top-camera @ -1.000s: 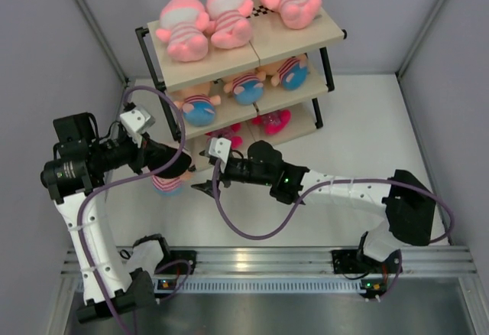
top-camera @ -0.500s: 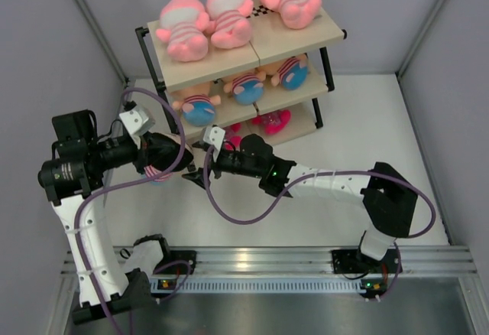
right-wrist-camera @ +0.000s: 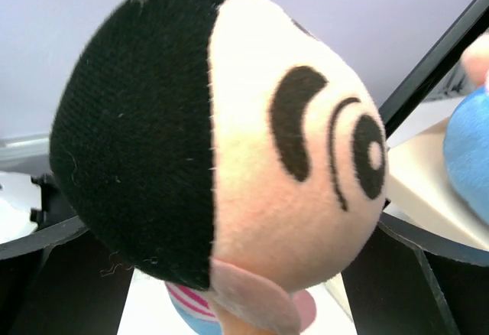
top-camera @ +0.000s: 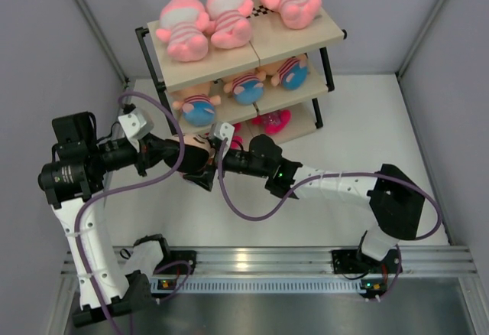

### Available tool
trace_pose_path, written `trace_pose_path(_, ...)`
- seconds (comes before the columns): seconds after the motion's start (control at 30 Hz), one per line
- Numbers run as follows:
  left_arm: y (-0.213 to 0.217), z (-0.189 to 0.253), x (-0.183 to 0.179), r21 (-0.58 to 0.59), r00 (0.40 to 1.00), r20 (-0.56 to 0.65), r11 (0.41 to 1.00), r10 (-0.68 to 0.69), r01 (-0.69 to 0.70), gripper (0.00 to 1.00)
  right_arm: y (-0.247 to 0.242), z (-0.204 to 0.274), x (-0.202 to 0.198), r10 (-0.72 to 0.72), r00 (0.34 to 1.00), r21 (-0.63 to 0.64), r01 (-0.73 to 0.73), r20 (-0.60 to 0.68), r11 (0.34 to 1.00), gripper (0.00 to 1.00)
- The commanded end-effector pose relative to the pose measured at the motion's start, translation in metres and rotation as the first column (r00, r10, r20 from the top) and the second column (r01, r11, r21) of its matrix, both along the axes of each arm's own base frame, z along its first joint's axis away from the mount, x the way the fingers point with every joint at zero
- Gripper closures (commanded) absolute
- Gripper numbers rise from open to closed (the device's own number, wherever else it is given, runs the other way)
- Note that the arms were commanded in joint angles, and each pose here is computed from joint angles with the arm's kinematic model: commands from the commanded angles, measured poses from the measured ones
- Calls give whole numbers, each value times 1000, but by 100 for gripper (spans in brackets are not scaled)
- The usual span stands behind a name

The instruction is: Place and organize the stuffed toys onto the shelf

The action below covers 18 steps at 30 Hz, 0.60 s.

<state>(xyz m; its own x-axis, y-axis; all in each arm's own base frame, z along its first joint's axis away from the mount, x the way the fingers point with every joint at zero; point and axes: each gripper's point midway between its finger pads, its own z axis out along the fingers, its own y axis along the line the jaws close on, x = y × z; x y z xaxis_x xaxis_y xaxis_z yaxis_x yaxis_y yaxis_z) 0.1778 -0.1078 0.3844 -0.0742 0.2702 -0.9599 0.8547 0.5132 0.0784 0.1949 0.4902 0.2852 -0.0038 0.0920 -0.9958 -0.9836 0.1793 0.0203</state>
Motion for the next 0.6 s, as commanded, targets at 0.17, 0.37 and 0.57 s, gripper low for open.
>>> trace_pose_path(0.17, -21, 0, -33, -124, 990, -99, 988, -103, 90, 100, 5, 72, -5, 37, 999, 218, -45, 39, 975, 1)
trace_pose_path(0.37, -11, -21, -26, -70, 987, -154, 997, -43, 33, 100, -3, 82, -7, 21, 1000, 234, -25, 21, 972, 87)
trace_pose_path(0.57, 5, -40, -14, 29, 980, -196, 999, 44, -39, 12, -58, 68, 13, -223, 974, 80, 219, 40, 972, 99)
